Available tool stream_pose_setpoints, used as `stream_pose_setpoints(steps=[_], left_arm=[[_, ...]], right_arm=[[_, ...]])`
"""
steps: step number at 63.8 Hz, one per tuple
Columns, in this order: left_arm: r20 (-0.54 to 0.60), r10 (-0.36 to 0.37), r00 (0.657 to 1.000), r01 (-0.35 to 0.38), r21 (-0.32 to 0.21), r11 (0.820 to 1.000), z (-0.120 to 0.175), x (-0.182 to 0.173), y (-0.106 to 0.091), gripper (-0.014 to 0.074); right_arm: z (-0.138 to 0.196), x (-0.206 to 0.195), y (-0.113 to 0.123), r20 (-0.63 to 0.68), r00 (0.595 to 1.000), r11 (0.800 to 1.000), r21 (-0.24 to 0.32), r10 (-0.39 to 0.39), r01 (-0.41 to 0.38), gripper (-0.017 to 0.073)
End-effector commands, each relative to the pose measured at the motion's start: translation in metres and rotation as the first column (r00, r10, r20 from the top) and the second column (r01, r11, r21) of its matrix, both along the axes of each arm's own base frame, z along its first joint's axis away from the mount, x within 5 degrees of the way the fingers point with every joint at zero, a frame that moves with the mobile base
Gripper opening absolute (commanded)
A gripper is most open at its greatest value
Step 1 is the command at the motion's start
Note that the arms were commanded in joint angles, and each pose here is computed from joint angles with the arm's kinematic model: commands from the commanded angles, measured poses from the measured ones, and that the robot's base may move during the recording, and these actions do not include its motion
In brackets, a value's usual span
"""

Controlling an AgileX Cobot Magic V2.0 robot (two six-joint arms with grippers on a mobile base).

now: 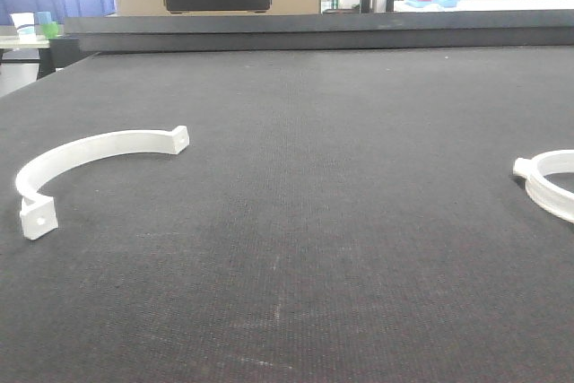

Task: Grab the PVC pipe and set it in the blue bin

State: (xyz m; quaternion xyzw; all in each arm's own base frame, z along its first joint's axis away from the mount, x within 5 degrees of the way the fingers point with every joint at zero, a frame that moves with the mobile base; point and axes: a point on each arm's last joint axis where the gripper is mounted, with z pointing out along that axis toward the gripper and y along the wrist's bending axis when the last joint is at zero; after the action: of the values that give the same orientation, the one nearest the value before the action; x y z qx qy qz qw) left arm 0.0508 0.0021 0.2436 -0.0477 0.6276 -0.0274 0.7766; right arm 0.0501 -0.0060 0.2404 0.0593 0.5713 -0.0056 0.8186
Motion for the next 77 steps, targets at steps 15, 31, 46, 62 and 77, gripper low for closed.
stream_pose_setpoints(steps=[15, 31, 46, 62, 77], left_arm=[[-0.017, 0.007, 1.0, -0.006, 0.04, 0.999, 0.094, -0.013, -0.001, -0.0111], [-0.307, 0.02, 0.952, -0.003, 0.053, 0.999, 0.158, 0.023, 0.002, -0.0111], [-0.606, 0.005, 0.796, 0.022, 0.038, 0.999, 0.161, 0.08, 0.003, -0.0111], [-0.892, -0.048, 0.45, 0.109, 0.001, 0.994, 0.112, 0.136, -0.01, -0.0111], [-0.96, -0.066, 0.273, 0.115, -0.035, 0.993, 0.074, 0.175, -0.016, -0.0111]], right_arm=[[0.069, -0.012, 0.002, -0.013, 1.0, 1.0, 0.021, 0.018, -0.018, -0.0162], [0.119, 0.008, 0.002, -0.269, 0.963, 0.999, 0.03, 0.031, -0.024, -0.0162], [0.109, 0.063, -0.003, -0.656, 0.752, 0.997, 0.075, 0.06, -0.014, -0.0162], [0.071, 0.11, -0.007, -0.858, 0.507, 0.994, 0.105, 0.086, 0.01, -0.0162], [0.058, 0.135, -0.009, -0.866, 0.493, 0.994, 0.106, 0.085, 0.015, -0.0162]])
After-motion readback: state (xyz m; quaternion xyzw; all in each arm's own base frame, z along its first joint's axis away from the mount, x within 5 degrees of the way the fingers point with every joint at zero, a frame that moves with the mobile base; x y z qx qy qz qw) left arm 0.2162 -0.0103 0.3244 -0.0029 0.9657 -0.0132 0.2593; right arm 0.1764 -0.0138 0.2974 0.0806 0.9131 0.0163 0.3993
